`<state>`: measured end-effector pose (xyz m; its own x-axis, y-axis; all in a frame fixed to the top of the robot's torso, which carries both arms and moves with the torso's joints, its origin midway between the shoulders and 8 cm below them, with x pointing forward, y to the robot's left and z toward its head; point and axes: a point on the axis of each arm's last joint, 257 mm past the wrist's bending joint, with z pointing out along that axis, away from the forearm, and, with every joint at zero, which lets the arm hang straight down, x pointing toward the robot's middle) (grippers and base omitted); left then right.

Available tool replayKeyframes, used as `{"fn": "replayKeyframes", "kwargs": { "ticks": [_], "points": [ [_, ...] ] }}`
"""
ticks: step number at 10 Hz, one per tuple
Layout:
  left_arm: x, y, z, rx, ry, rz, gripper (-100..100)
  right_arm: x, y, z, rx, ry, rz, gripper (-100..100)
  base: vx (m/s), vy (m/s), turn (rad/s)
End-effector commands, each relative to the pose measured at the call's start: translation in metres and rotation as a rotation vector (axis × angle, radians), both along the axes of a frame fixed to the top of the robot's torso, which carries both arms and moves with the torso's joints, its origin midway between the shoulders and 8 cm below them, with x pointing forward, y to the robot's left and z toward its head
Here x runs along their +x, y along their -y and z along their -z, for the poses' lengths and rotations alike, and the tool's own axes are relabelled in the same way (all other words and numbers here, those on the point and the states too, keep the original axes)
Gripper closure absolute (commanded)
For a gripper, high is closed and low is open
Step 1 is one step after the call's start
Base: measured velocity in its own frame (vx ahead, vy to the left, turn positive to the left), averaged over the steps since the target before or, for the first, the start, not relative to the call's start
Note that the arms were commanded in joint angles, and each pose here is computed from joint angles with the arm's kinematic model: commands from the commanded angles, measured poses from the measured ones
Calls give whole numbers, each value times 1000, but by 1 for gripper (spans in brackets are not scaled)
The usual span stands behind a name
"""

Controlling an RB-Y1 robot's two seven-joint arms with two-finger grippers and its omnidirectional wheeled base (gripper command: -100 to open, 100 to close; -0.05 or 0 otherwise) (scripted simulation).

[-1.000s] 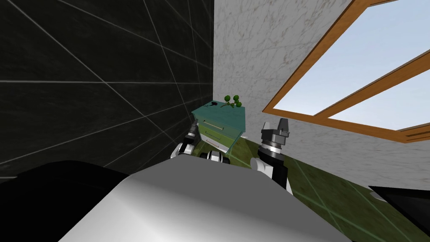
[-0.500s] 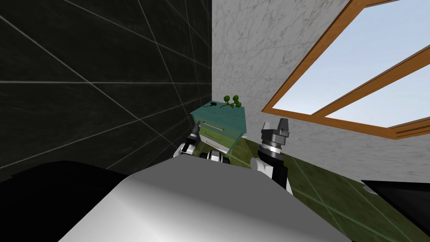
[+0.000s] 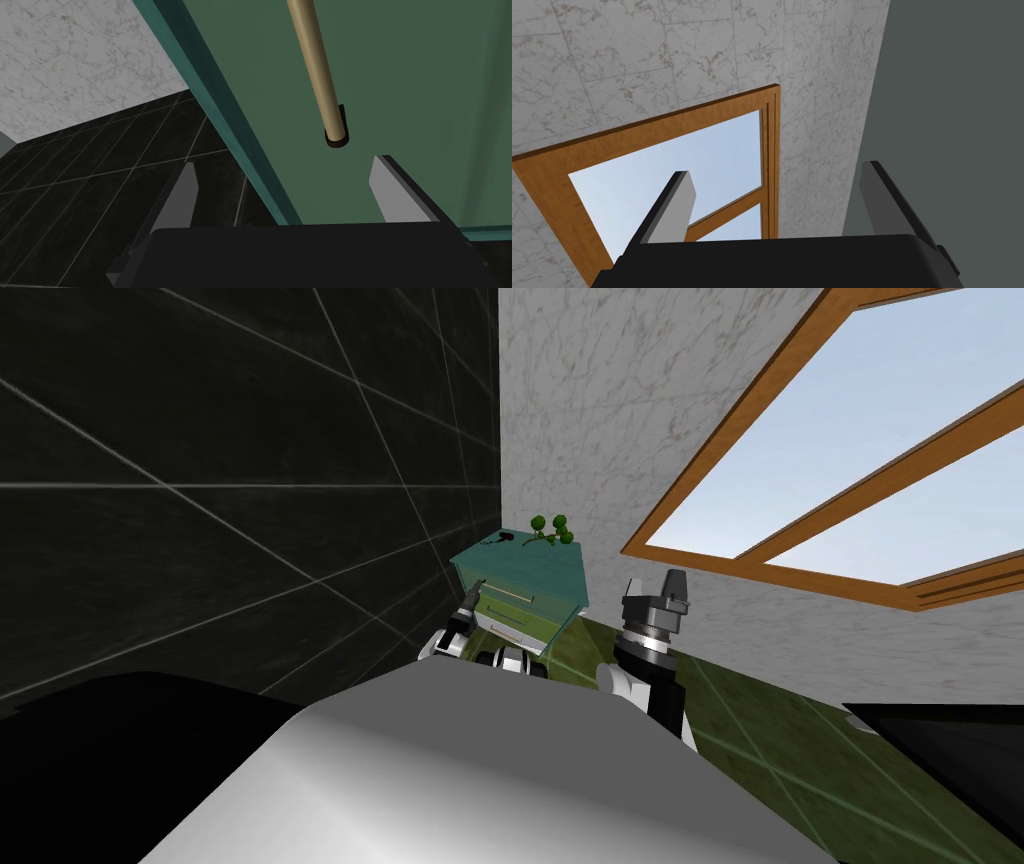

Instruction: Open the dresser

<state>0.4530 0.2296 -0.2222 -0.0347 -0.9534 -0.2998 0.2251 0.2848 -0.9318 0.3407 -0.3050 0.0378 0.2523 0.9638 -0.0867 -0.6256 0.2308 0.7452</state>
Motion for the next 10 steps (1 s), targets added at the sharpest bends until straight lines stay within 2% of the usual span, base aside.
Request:
{"fn": "replayKeyframes", "kwargs": {
  "ticks": [1,5,7,8,9,10],
  "points": [
    [0,7,20,24,-34,17,-100,0,0,0,0,0,0,0,37,49,-74],
    [1,13,45,60,-78,39,-100,0,0,0,0,0,0,0,30,37,-54],
    [6,11,36,54,-72,32,-100,0,0,0,0,0,0,0,36,10,-18],
    [3,12,39,54,-70,34,-100,0,0,0,0,0,0,0,37,1,-7],
    [4,12,39,54,-71,34,100,0,0,0,0,0,0,0,6,0,2],
    [0,12,37,54,-70,38,100,0,0,0,0,0,0,0,-110,12,23]
  ]
}}
